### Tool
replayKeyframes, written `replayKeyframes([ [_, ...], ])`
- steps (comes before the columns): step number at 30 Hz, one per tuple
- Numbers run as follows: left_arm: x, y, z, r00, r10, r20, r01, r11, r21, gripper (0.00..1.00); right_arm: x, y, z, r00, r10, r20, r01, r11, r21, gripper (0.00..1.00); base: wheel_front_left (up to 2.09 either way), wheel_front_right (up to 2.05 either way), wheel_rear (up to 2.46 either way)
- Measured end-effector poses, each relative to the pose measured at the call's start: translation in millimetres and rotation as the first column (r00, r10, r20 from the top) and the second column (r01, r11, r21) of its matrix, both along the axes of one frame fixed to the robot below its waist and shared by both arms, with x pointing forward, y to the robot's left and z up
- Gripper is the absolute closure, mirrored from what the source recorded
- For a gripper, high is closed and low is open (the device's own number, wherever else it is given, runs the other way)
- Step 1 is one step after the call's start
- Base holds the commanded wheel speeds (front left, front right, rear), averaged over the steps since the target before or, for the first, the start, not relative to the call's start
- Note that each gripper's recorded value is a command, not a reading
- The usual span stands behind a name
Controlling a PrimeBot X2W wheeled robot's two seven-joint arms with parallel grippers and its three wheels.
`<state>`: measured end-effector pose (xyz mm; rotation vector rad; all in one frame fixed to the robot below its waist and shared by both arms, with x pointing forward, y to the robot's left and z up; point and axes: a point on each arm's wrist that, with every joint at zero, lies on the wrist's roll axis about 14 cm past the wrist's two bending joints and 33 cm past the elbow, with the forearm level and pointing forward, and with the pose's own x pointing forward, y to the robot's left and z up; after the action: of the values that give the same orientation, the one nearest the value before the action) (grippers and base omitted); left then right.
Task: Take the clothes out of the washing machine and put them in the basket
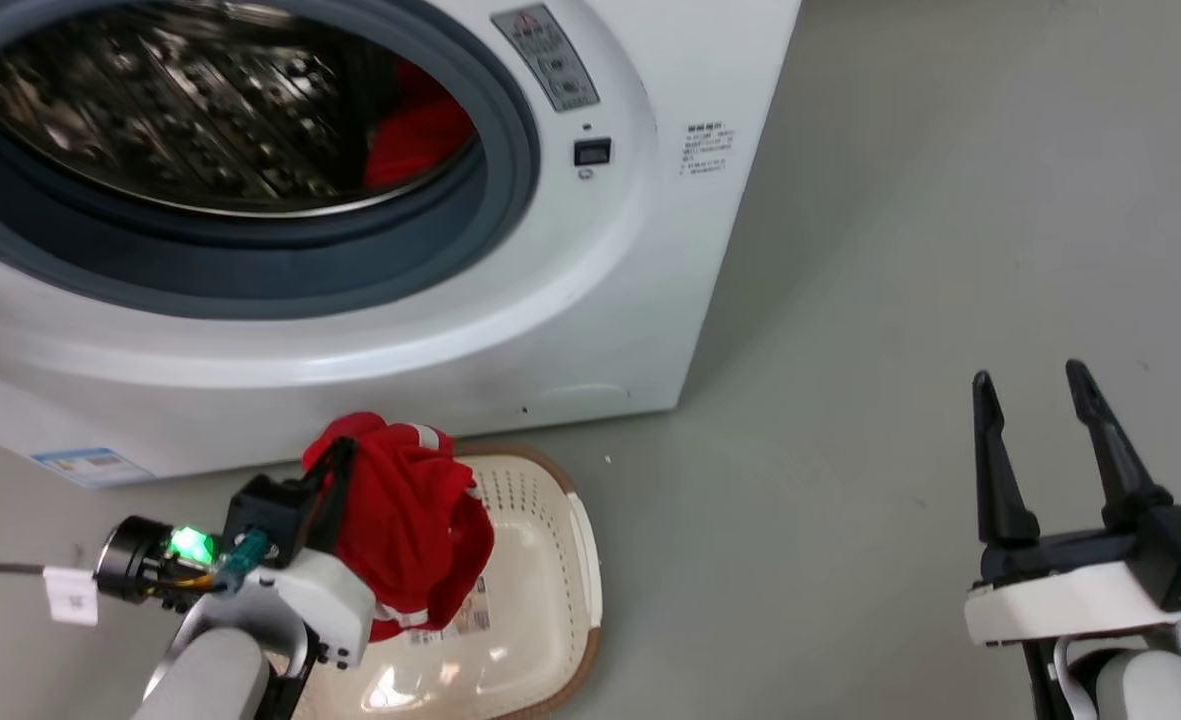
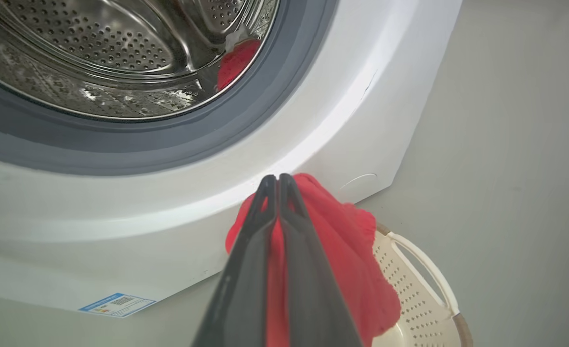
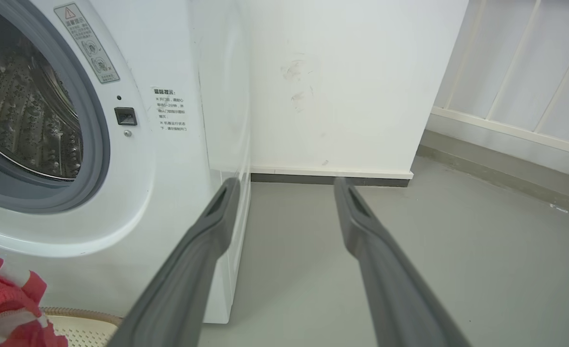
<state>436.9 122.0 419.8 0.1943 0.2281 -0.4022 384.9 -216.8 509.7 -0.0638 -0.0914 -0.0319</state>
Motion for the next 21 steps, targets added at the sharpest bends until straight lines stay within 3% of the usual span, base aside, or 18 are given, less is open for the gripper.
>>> replayKeyframes([
  [4, 12.2, -11.3, -37.1, 0.996, -0.036, -0.085, 0.037, 0.999, 0.011, 1.00, 11.5, 0.6, -6.1, 1.000, 0.004, -0.012, -0.004, 1.000, -0.002, 0.00, 0.00, 0.00, 0.00],
  [5, 16.6, -14.6, -70.4, 0.985, -0.057, -0.165, 0.064, 0.997, 0.040, 1.00, 20.2, -0.8, -11.1, 1.000, 0.001, -0.020, -0.001, 1.000, 0.003, 0.00, 0.00, 0.00, 0.00],
  [8, 18.5, -13.6, -105.7, 0.965, -0.071, -0.251, 0.093, 0.993, 0.077, 1.00, 27.7, -5.6, -19.3, 0.999, -0.012, -0.037, 0.012, 1.000, 0.006, 0.00, 0.00, 0.00, 0.00],
  [21, 25.1, -12.9, -225.6, 0.861, -0.081, -0.503, 0.189, 0.968, 0.167, 1.00, 34.9, -33.4, -68.9, 0.982, -0.094, -0.167, 0.093, 0.996, -0.013, 0.00, 0.00, 0.00, 0.00],
])
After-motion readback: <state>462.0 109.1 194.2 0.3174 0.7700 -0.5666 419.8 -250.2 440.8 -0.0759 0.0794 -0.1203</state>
